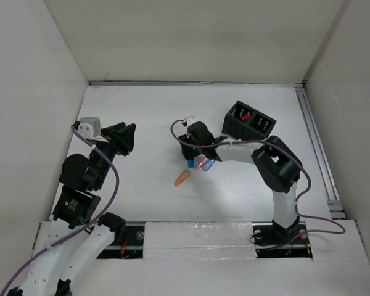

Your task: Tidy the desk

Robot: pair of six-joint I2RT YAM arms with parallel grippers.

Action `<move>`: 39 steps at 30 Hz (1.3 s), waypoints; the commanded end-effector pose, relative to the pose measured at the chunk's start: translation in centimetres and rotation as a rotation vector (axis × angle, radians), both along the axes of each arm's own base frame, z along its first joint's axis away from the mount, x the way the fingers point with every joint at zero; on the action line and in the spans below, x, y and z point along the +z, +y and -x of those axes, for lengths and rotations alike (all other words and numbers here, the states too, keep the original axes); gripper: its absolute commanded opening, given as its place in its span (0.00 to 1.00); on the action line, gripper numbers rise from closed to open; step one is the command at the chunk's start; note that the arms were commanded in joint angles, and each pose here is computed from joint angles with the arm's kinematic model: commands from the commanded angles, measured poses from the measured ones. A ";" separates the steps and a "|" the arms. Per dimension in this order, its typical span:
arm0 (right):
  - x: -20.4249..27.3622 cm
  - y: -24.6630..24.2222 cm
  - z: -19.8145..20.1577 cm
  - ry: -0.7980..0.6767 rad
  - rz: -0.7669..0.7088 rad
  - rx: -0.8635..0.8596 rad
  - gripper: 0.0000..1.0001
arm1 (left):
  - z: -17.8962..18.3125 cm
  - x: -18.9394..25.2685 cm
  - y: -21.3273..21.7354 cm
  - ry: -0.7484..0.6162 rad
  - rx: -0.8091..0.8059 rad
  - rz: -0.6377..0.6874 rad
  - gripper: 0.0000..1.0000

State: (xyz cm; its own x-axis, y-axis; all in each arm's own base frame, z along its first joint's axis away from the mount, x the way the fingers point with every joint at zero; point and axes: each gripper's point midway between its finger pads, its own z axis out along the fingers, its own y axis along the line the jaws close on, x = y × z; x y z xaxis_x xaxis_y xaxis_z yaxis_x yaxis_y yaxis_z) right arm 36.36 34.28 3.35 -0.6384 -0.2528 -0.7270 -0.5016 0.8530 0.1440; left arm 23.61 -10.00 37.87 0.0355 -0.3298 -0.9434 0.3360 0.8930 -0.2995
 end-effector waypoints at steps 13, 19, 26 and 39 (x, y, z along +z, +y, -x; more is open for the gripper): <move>-0.3 0.0 -1.1 -0.045 0.120 -0.053 0.13 | 0.4 1.4 0.9 -0.051 0.037 0.046 0.36; 9.9 2.7 -4.9 -0.180 -0.290 -0.044 0.07 | 0.2 1.2 0.9 -0.043 0.045 0.044 0.36; 23.3 -6.4 -10.4 -0.467 -0.469 -0.231 0.06 | 0.3 1.2 0.7 -0.045 0.032 0.037 0.37; 23.4 -25.3 -15.8 -0.650 -0.171 -0.733 0.05 | 0.3 1.0 0.2 -0.041 0.004 0.032 0.37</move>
